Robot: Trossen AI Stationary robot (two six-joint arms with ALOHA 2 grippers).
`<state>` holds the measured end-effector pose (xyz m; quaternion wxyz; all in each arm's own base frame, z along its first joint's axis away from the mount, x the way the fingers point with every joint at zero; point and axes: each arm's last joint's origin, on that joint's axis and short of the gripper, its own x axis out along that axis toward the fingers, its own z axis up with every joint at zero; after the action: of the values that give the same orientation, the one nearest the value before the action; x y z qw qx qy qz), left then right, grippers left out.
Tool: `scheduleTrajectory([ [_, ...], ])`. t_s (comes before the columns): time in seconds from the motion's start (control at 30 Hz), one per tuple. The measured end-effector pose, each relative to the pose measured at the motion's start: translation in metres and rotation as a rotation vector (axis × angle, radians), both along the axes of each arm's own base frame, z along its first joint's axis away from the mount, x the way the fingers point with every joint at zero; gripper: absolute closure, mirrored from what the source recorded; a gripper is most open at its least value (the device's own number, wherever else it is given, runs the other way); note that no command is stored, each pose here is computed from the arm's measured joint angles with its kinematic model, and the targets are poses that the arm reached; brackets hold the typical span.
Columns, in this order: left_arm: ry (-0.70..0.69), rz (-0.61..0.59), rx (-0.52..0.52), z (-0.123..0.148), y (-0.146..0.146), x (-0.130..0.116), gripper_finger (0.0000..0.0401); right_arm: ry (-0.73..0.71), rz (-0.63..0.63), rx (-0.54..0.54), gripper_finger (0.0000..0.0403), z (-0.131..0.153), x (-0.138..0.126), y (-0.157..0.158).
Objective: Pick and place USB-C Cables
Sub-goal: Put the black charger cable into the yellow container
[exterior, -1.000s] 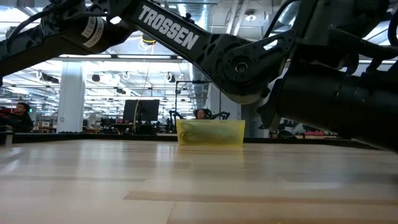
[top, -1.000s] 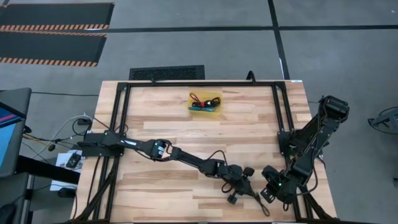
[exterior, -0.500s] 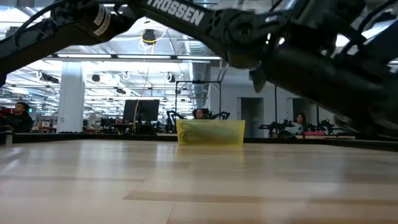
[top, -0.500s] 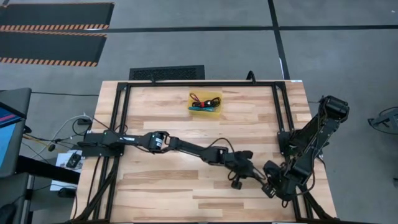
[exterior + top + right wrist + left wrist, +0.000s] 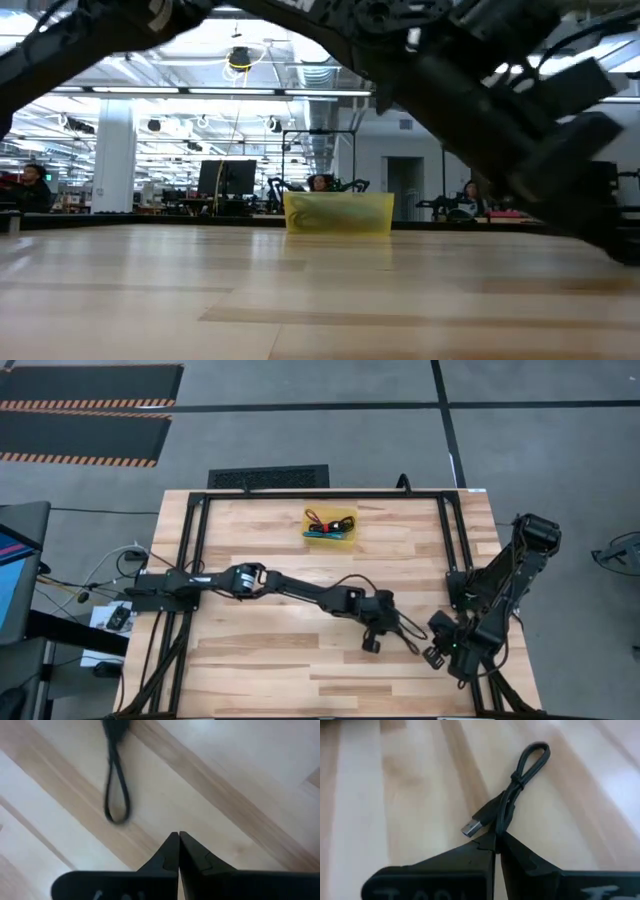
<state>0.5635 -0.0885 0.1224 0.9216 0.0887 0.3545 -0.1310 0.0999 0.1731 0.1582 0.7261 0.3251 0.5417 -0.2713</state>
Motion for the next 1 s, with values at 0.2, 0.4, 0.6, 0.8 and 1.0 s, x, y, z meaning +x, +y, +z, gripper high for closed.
scheduleTrajectory([
  [0.2, -0.1, 0.096, 0.051, 0.026, 0.018, -0.04, 0.0401, -0.01, -0.014, -0.004, 0.0379, 0.0, -0.005, 0.002],
  [0.4, -0.228, 0.277, 0.099, 0.032, 0.056, -0.109, 0.0401, -0.06, -0.028, -0.038, 0.0382, 0.0, -0.001, -0.001],
  [0.6, -0.32, 0.442, 0.175, 0.049, 0.11, -0.175, 0.0401, -0.069, -0.045, -0.066, 0.0382, 0.001, 0.01, -0.008],
  [0.8, -0.32, 0.55, 0.234, 0.059, 0.165, -0.207, 0.0401, -0.086, -0.042, -0.108, 0.0377, 0.001, 0.022, -0.017],
  [1.0, -0.302, 0.628, 0.215, 0.059, 0.212, -0.221, 0.0401, -0.119, -0.031, -0.15, 0.0381, 0.002, 0.033, -0.024],
])
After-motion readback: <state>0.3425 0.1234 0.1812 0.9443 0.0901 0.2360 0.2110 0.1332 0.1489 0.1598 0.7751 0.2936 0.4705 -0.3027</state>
